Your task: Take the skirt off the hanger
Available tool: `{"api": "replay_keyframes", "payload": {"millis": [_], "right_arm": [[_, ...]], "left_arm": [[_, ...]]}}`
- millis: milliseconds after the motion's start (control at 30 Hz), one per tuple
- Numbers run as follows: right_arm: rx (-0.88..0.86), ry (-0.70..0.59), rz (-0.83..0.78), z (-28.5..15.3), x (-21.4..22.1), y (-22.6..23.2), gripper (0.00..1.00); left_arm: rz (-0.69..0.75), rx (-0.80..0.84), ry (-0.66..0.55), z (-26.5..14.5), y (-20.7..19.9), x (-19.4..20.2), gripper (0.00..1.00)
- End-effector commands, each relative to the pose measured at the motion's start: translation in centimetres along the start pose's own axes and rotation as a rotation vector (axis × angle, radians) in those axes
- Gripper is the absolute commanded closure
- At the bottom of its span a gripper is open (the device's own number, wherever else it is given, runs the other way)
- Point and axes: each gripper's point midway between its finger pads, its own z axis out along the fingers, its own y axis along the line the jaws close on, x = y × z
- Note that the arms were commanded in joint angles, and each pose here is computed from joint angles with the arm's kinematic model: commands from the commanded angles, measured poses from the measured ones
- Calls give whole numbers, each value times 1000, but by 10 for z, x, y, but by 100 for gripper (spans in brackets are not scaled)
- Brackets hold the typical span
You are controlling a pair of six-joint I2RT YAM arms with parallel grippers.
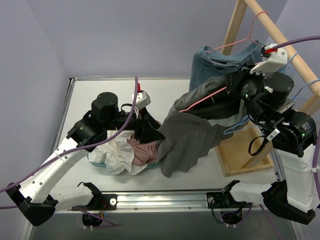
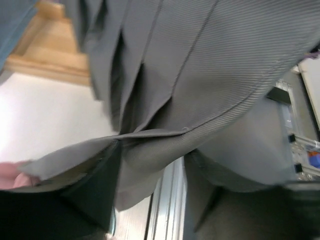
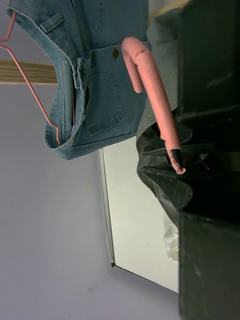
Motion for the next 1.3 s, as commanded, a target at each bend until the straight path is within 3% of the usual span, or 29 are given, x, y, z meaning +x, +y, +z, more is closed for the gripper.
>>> {"api": "replay_keyframes", "payload": {"millis": [0, 33, 100, 133, 367, 533, 600, 700, 800, 900, 1067, 1133, 1167, 1233, 1267], "right_arm": [[-38, -84, 76, -4, -27, 9, 100], [-41, -87, 78, -4, -29, 10, 100], [-32, -87, 79, -4, -29, 9, 100], [-27, -96, 83, -6, -32, 8, 100], [99, -143, 63, -6, -44, -15, 100], [391, -157, -15, -2, -27, -65, 100], [402, -180, 21, -5, -27, -69, 100], [398, -187, 105, -5, -27, -66, 100], [308, -166, 208, -3, -29, -47, 100], [94, -92, 316, 1, -23, -5, 100], [-347, 54, 564, -5, -15, 87, 100], [-380, 39, 577, -10, -24, 91, 100], [-384, 5, 559, -17, -36, 88, 100], [-299, -34, 524, -19, -43, 69, 100], [-270, -58, 486, -22, -48, 61, 100]], "left_arm": [[64, 178, -84, -3, -34, -22, 44], [61, 192, -81, -2, -35, -21, 52], [50, 209, -74, 1, -35, -19, 77], [36, 206, -66, 2, -34, -17, 97], [-99, -43, -19, 4, 10, 6, 98], [-43, -211, -141, -29, 15, -13, 98], [-59, -303, -80, -32, 32, 0, 98], [-91, -303, -16, -25, 38, 18, 98], [-102, -275, -42, -20, 37, 17, 98], [-85, -261, -47, -14, 38, 6, 98], [6, -259, -131, -17, 29, -52, 98], [34, -294, -118, -18, 35, -63, 98], [80, -304, -165, -29, 25, -90, 98], [123, -387, -135, -40, 34, -100, 98], [178, -413, -202, -59, 21, -132, 98]]}}
